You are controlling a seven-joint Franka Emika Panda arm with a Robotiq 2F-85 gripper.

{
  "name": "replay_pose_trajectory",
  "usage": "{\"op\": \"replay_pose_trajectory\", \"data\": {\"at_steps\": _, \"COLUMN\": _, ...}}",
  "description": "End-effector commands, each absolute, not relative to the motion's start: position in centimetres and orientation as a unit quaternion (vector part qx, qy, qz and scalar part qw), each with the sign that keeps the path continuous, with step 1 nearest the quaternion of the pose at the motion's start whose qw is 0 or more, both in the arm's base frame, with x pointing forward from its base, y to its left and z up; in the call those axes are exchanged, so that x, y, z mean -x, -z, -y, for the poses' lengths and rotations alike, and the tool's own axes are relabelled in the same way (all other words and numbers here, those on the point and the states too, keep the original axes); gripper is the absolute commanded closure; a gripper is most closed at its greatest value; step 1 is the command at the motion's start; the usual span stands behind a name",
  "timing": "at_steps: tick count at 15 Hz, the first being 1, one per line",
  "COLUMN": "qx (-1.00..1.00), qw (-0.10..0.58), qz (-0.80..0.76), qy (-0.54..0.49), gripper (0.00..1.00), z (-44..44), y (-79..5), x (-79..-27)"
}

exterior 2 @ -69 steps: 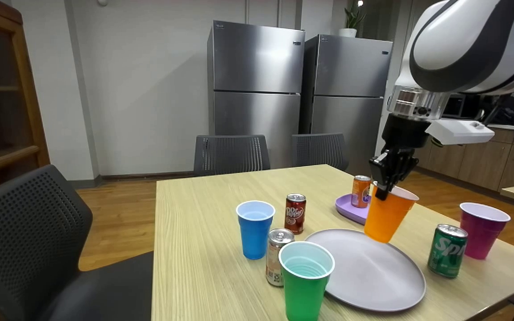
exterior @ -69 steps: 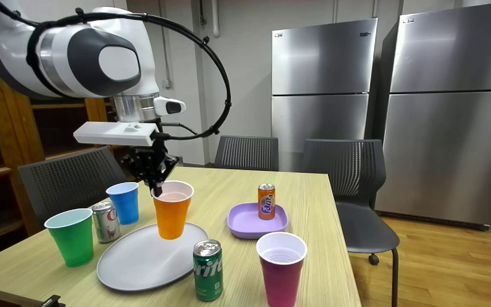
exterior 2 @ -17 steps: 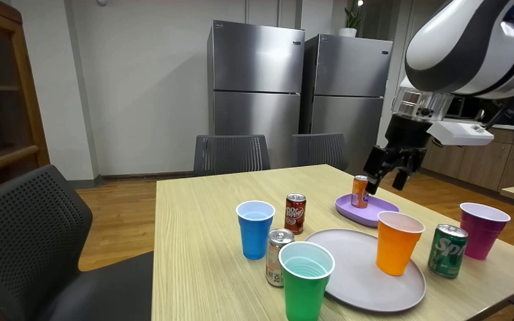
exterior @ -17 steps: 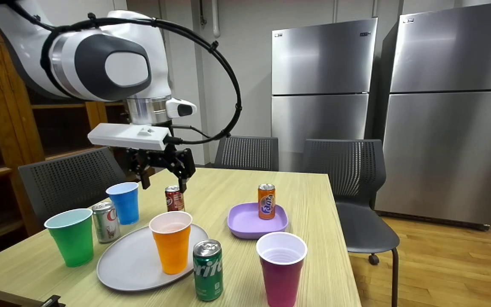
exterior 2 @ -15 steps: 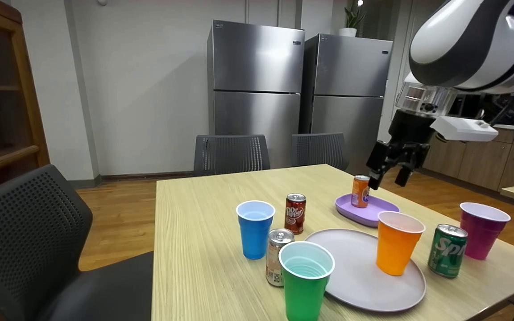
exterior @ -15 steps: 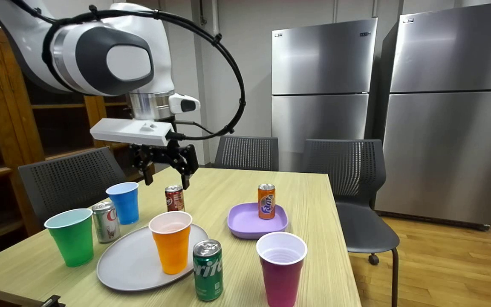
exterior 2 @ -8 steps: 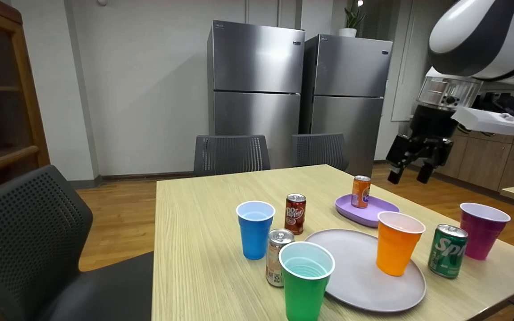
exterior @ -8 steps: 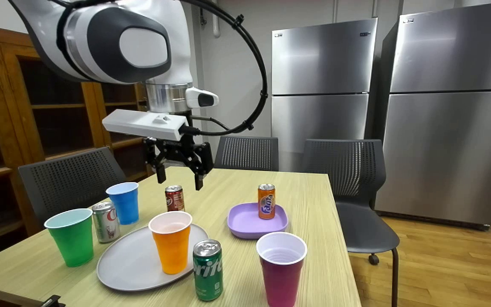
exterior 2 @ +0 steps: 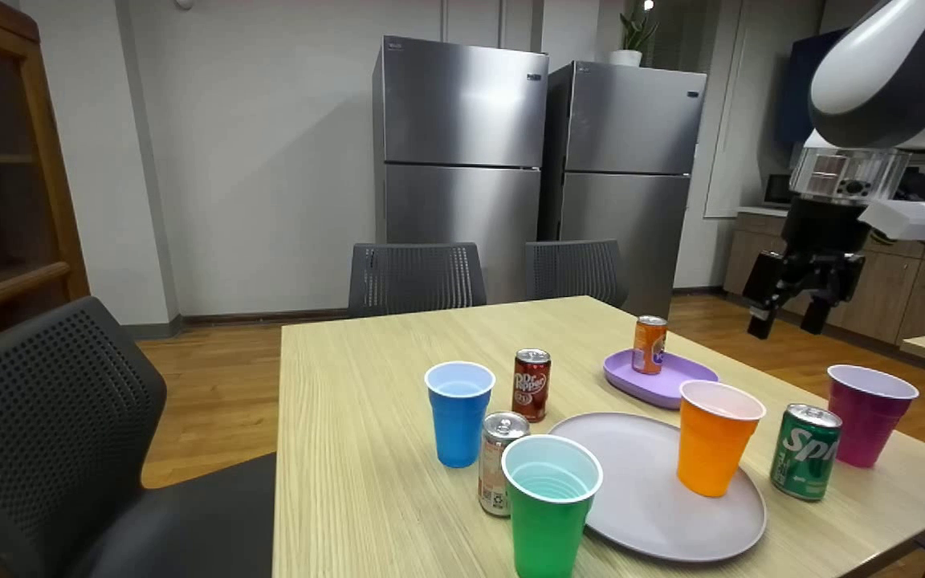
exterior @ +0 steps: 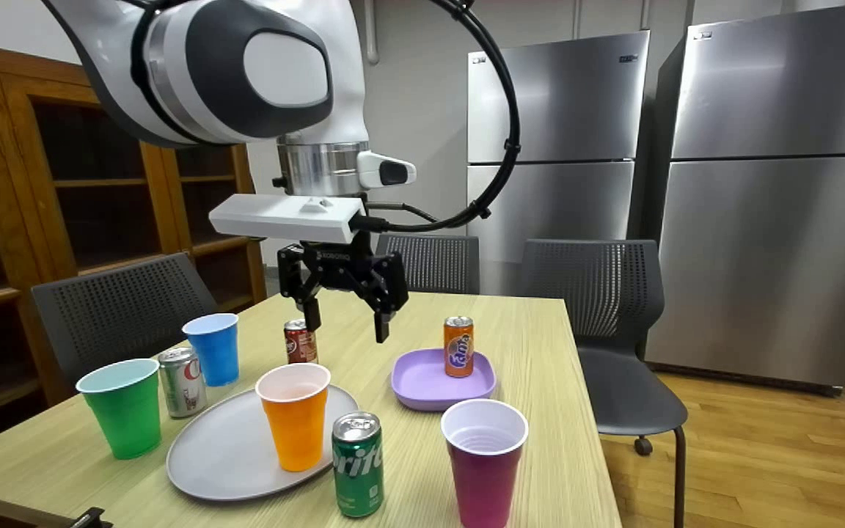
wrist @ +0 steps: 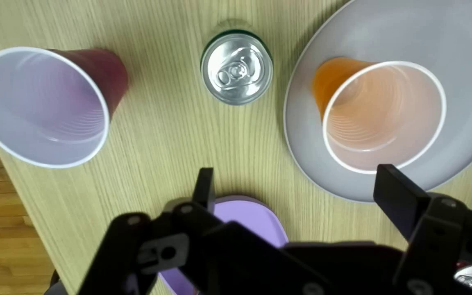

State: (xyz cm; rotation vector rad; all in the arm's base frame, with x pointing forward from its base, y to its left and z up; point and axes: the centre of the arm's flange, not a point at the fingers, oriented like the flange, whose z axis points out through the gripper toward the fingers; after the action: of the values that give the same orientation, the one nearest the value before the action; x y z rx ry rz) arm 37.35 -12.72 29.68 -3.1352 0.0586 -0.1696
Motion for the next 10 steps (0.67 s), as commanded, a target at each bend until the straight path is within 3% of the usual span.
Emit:
{"op": "replay_pose_trajectory", "data": {"at_steps": 1, "qx": 0.999, "qw": -0.014, "qz": -0.028, "qy": 0.036, "gripper": 0.00, "z": 14.1, "y": -29.5, "x": -37.2}}
{"op": "replay_pose_trajectory", "data": {"at_steps": 10, "qx": 0.999, "qw": -0.019, "qz": -0.038, "qy": -0.002, "gripper": 0.00, "z": 15.8, "y": -25.6, "x": -36.1}}
